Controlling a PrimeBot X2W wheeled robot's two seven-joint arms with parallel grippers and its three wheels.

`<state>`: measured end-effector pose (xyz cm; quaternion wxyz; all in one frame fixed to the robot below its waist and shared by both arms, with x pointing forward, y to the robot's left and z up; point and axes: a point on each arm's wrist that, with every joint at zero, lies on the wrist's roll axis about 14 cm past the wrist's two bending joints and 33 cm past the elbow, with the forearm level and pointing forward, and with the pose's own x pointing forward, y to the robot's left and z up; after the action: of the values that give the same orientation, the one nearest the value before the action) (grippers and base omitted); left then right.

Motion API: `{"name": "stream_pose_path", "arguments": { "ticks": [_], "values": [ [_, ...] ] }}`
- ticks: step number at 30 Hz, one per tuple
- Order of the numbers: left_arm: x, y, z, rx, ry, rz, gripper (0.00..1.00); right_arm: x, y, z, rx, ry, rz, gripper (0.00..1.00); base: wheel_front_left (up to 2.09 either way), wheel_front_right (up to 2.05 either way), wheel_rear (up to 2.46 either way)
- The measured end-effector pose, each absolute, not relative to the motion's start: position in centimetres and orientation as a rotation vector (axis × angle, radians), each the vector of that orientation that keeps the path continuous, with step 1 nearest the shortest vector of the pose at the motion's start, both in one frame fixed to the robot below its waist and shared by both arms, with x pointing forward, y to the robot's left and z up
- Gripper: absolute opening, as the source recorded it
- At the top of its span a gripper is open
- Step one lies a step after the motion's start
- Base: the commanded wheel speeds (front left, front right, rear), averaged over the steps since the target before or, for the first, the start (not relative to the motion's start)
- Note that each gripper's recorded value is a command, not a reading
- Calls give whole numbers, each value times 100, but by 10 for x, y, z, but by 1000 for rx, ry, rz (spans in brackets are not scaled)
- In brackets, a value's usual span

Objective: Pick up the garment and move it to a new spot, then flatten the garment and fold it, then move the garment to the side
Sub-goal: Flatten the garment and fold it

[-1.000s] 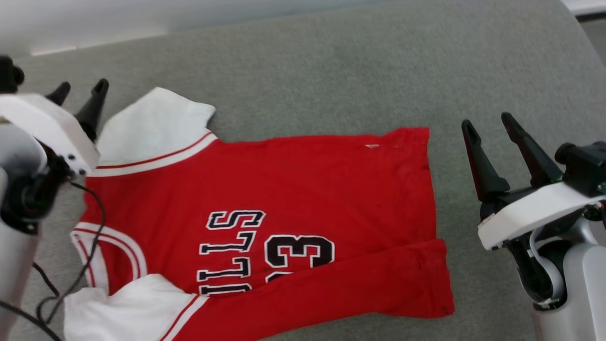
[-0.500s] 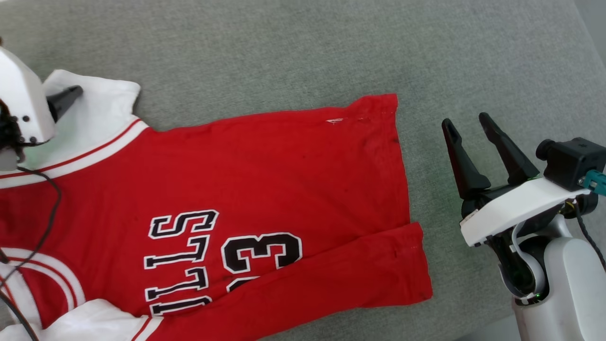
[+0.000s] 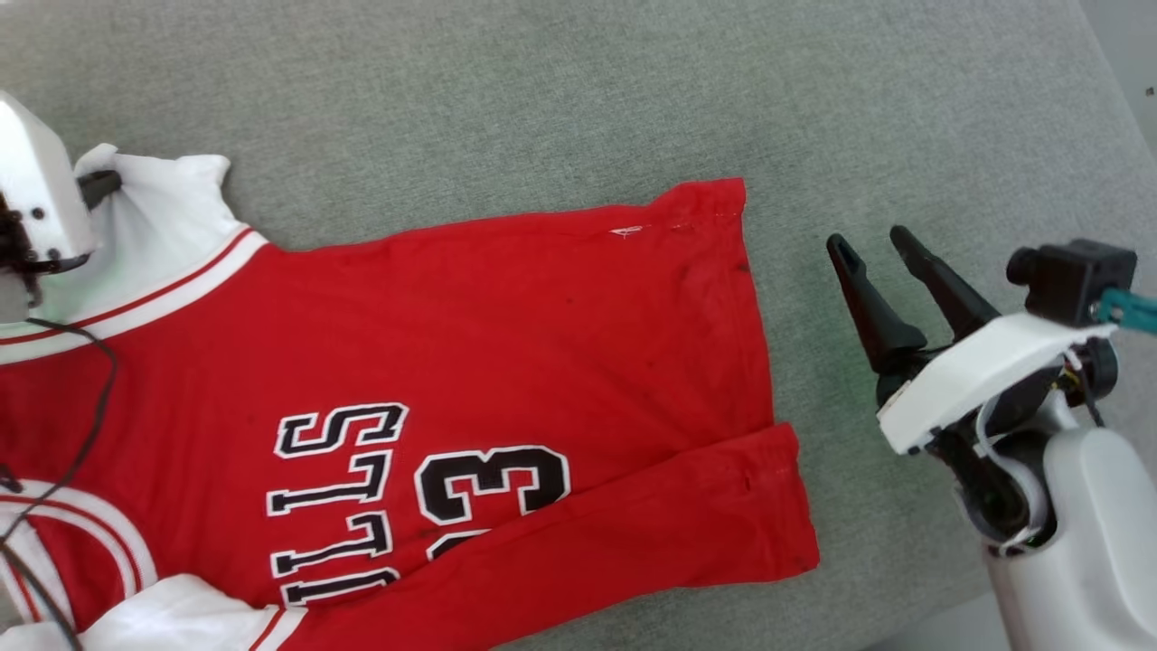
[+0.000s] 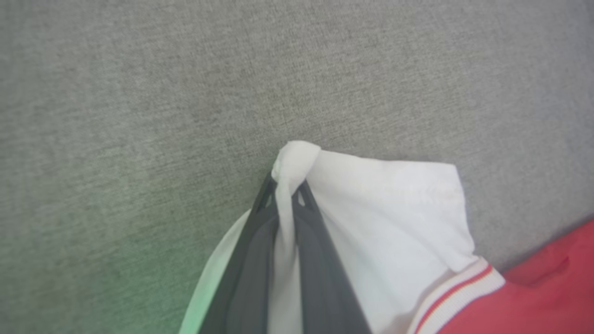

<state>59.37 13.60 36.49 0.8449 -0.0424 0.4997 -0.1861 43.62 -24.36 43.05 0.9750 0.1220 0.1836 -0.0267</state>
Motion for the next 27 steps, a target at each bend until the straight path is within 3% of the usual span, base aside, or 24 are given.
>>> {"name": "stream_pose_path", "arguments": {
  "ticks": [9, 22, 24, 25, 27],
  "values": [
    [594, 136, 398, -85, 944, -400, 0, 454, -229, 391, 258, 676, 57, 100, 0, 0, 0],
    [585, 153, 424, -85, 822, -402, 0, 497, -180, 366, 141, 936, 250, 100, 0, 0, 0],
    [584, 156, 426, -90, 811, -395, 0, 497, -180, 363, 124, 976, 258, 18, 0, 0, 0],
    [584, 158, 428, -90, 805, -394, 0, 497, -179, 364, 122, 988, 261, 0, 0, 0, 0],
    [582, 160, 430, -95, 795, -387, 0, 498, -178, 365, 111, 995, 267, 0, 0, 0, 0]
  ]
}}
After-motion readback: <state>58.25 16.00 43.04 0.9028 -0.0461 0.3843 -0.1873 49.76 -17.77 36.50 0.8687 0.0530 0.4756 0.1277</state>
